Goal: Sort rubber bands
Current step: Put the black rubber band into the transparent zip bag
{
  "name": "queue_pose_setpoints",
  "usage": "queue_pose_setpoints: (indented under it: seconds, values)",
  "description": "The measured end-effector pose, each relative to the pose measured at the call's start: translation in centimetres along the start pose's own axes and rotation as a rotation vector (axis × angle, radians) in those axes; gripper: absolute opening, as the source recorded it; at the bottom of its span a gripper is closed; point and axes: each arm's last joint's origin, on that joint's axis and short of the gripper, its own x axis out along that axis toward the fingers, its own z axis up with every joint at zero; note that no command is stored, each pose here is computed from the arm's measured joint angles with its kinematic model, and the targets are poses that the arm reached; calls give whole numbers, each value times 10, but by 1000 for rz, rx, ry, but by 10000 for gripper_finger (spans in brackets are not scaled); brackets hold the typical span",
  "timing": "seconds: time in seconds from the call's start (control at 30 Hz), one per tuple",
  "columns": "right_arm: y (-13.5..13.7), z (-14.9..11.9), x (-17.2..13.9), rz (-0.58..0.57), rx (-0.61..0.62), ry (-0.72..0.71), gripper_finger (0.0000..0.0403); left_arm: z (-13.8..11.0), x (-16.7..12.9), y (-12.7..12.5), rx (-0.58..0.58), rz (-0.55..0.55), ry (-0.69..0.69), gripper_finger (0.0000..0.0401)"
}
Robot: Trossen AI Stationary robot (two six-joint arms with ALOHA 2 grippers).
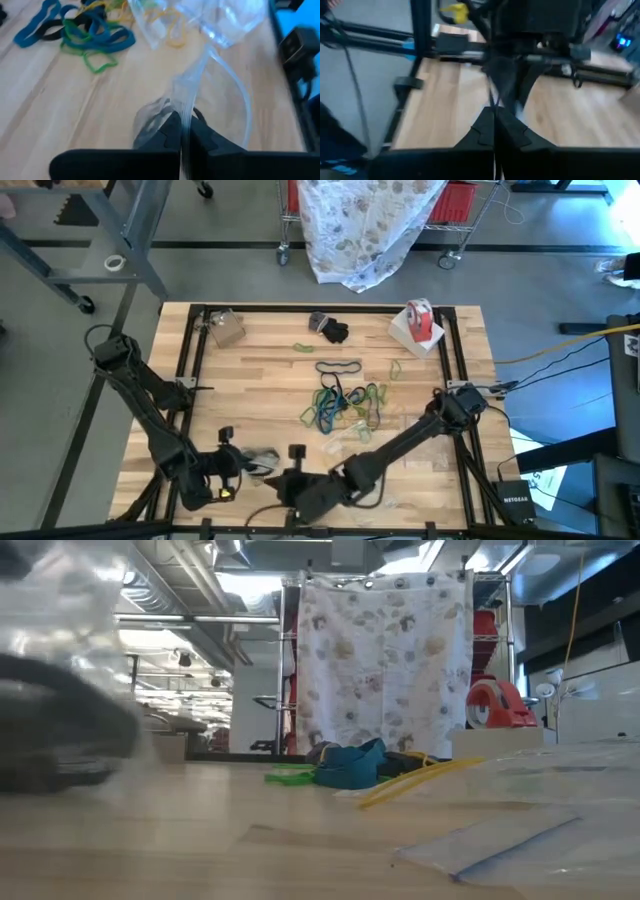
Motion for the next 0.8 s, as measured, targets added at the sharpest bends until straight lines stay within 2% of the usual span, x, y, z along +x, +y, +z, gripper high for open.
queue_pose_setpoints:
  seconds: [0.2,0.33,0.47,0.8]
  values:
    - [-22,16,15,-15,-92,-136,1,9,6,-2,-6,-24,-44,0]
    - [-34,24,21,34,-140,-204,1,15,8,-3,-22,-42,-73,0]
    - [-42,26,25,46,-138,-216,1,18,10,-2,-64,-38,-82,0]
    - [-43,26,25,20,-132,-226,1,24,16,3,-157,-5,-96,0]
